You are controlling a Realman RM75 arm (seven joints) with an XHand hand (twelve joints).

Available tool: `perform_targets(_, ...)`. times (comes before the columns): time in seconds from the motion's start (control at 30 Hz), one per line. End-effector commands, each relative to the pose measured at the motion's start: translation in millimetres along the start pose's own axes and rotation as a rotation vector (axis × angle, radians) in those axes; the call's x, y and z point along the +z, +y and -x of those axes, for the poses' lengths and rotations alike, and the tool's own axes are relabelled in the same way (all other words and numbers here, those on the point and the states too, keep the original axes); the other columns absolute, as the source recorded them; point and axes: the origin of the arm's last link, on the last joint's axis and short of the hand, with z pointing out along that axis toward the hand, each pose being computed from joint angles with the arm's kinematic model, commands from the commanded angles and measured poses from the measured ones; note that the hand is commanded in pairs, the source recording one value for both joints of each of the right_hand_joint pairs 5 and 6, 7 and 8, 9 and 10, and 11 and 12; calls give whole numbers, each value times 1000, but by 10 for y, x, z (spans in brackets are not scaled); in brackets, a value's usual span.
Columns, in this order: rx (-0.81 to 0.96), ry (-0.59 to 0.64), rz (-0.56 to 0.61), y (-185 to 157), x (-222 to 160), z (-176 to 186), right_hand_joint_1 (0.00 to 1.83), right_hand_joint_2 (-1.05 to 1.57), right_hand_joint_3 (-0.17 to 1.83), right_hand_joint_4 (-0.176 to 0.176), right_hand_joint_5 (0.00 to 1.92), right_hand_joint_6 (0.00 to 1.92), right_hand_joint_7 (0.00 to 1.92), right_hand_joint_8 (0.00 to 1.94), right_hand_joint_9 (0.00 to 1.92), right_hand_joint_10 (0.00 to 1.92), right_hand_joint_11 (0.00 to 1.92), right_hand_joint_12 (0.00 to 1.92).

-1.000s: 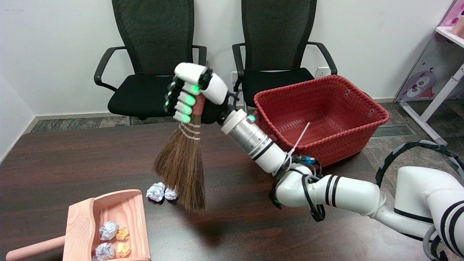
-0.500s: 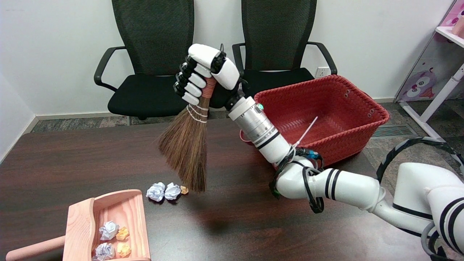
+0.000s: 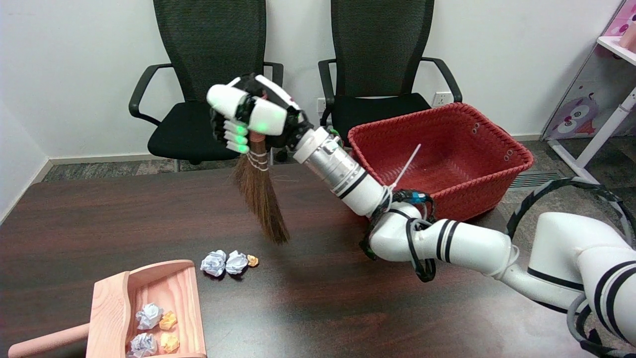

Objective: Sweep the paper ball into the dustpan.

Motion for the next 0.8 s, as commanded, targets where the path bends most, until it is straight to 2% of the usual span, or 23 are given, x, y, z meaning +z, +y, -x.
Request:
perform_targets(0.03,-399,-125,54,267,208,471,849,1366,1650,1,1920,1920,1920,1920,1920,1920,1920,1920)
perform_targets(0.17,-477,-136,54,358,207,611,842,1368,1698,1,1920,1920,1920,1920,1920,1920,1920,1920)
perform_targets(0.5,-447,-184,63,529,157,832,852,1329,1741,1,1920,1920,1920,1920,1920,1920,1920,1920)
perform_targets(0.8,-461,-253,131,812,43,1040,857,1315,1747,0,1920,1920,1920,1920,1920,1920,1920,1920)
